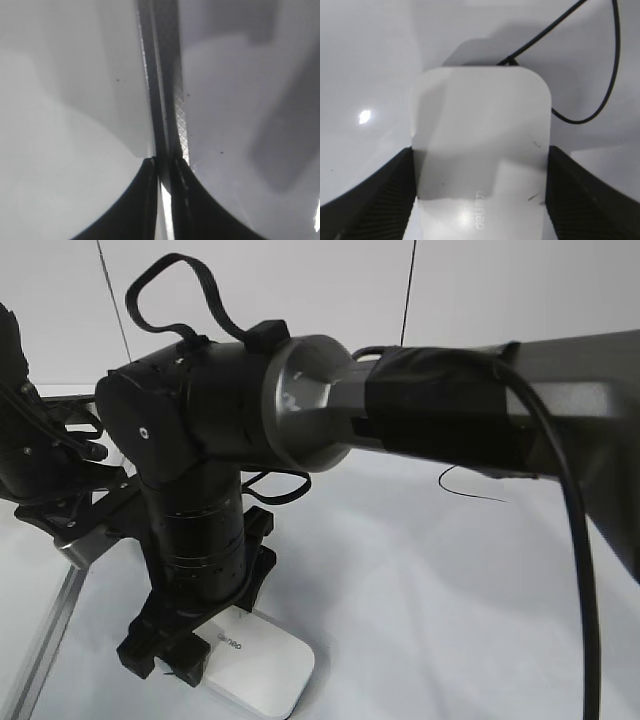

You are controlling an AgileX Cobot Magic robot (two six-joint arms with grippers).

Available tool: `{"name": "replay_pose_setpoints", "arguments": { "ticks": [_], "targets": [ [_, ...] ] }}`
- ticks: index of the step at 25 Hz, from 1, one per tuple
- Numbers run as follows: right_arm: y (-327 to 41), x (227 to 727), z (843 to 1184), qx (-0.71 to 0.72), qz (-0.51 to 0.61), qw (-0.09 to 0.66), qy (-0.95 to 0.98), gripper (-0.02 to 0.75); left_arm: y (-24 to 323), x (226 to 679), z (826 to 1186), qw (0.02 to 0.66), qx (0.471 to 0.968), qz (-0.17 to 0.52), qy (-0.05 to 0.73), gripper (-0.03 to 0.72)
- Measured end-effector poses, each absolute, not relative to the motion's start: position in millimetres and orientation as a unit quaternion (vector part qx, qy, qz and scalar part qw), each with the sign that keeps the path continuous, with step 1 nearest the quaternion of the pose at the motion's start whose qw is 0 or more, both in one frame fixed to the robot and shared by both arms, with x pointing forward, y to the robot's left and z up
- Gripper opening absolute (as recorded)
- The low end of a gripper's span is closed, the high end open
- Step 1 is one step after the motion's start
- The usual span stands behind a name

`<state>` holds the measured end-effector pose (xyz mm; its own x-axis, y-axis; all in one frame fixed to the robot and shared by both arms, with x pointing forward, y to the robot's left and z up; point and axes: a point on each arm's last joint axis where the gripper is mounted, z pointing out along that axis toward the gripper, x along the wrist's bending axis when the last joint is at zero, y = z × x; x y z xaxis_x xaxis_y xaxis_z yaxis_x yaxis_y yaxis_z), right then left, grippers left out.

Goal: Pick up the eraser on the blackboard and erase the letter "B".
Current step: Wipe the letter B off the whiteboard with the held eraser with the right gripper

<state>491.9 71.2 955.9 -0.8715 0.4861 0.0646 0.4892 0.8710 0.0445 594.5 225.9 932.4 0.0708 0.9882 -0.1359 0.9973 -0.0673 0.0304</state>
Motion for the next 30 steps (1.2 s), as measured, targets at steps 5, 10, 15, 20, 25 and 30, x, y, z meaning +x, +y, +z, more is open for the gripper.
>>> {"name": "replay_pose_setpoints", "arguments": {
  "ticks": [5,10,15,20,25,30],
  "targets": [
    [71.4,491.8,955.3,-0.253,-0.029,0.027,-0.967,0.624,225.9,594.5,932.4,0.058,0.729,-0.039,0.68,0.037],
    [71.8,491.6,955.3,-0.254,-0.031,0.029,-0.966,0.657,225.9,594.5,932.4,0.058,0.729,-0.039,0.68,0.037],
    [72.3,492.2,950.5,-0.254,-0.027,0.029,-0.966,0.658,225.9,594.5,932.4,0.058,0.729,-0.039,0.68,0.037],
    [72.5,492.8,947.4,-0.254,-0.023,0.028,-0.967,0.657,225.8,594.5,932.4,0.058,0.729,-0.04,0.681,0.037],
    [72.2,493.6,947.7,-0.252,-0.023,0.024,-0.967,0.629,225.8,594.5,932.4,0.058,0.729,-0.04,0.681,0.037],
    [72.2,493.6,947.7,-0.252,-0.023,0.024,-0.967,0.575,225.8,594.5,932.4,0.058,0.729,-0.04,0.681,0.037]
  ]
}}
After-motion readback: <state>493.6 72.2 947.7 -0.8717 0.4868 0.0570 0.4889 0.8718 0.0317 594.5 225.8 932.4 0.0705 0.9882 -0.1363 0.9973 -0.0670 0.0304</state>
